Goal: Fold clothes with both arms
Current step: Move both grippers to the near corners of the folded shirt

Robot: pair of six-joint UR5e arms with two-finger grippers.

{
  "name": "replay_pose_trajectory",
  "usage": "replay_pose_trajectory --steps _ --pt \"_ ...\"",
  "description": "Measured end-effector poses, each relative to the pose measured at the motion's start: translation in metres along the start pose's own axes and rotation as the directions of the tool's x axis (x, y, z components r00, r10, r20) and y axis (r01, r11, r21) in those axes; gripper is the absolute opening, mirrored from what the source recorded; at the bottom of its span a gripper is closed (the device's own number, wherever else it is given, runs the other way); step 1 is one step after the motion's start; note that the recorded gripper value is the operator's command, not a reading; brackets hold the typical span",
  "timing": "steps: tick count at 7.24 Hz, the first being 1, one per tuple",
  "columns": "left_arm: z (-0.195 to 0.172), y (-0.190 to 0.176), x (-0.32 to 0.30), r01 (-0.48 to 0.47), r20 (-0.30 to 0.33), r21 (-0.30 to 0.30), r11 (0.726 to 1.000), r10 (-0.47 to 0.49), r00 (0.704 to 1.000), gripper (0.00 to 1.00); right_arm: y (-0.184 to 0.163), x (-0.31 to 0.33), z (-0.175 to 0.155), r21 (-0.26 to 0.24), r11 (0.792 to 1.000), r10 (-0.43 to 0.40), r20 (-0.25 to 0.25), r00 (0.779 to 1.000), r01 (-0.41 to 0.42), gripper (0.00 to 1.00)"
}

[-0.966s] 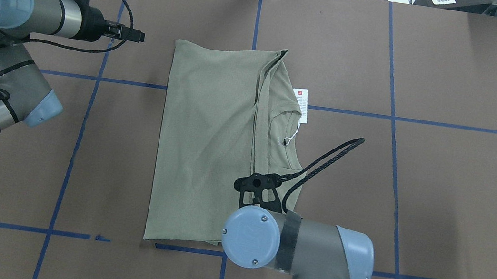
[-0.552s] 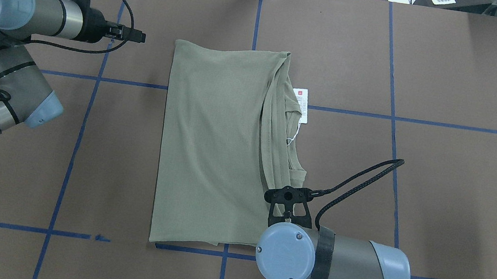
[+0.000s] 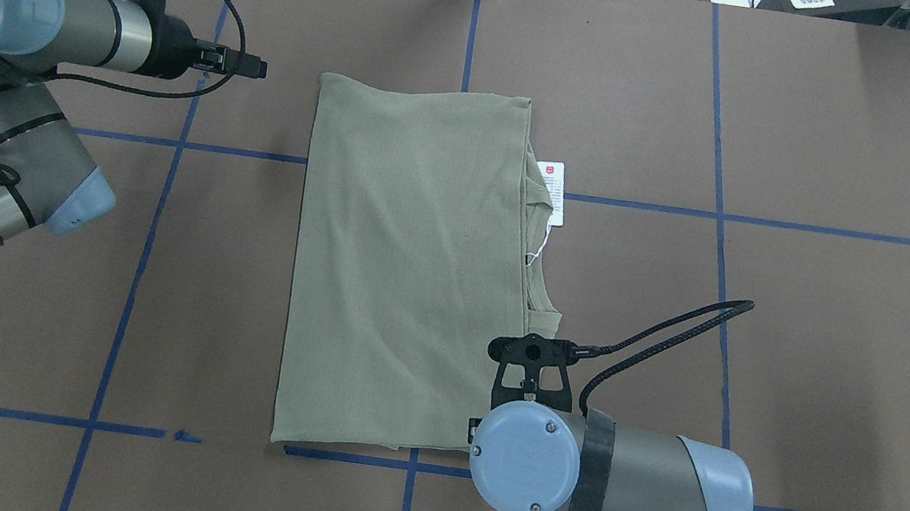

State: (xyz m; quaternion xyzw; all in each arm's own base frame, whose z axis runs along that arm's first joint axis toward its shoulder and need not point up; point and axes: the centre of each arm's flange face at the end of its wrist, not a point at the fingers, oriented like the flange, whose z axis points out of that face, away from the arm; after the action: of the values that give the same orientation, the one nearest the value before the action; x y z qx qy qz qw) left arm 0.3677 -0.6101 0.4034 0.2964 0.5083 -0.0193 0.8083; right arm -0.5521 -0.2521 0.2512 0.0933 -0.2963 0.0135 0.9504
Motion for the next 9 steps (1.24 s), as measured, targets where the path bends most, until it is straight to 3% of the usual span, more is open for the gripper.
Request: replay_pose_trajectory --steps 2,3,4,5,7,8,9 --pt "-0.006 -0.003 0.008 0.008 -0.014 0.008 1.000 -0.008 1.000 1.00 -0.043 0.004 -0.019 0.059 0.997 0.043 0.136 0.990 -0.052 1.00" --pt "-0.014 -0.001 0.020 0.041 -0.034 0.011 0.999 -0.040 0.999 1.00 -0.053 0.007 -0.026 0.071 0.988 0.116 0.232 0.966 -0.136 1.00" --pt "-0.027 0.011 0.032 0.083 -0.059 0.004 0.997 -0.082 0.995 1.00 -0.056 0.014 -0.031 0.059 0.969 0.206 0.331 0.921 -0.238 1.00" --pt "-0.048 0.034 0.049 0.123 -0.082 -0.019 0.992 -0.124 0.989 1.00 -0.056 0.026 -0.036 0.039 0.940 0.296 0.402 0.866 -0.340 1.00" --pt "-0.112 0.095 0.090 0.251 -0.111 -0.093 0.963 -0.261 0.959 1.00 -0.060 0.042 -0.042 0.026 0.856 0.448 0.461 0.766 -0.517 1.00" --pt "-0.137 0.132 0.108 0.350 -0.109 -0.109 0.930 -0.362 0.926 1.00 -0.061 0.046 -0.042 0.025 0.817 0.499 0.472 0.727 -0.576 1.00" --pt "-0.146 0.167 0.129 0.459 -0.100 -0.107 0.882 -0.469 0.878 1.00 -0.063 0.048 -0.041 0.028 0.791 0.527 0.477 0.703 -0.611 1.00"
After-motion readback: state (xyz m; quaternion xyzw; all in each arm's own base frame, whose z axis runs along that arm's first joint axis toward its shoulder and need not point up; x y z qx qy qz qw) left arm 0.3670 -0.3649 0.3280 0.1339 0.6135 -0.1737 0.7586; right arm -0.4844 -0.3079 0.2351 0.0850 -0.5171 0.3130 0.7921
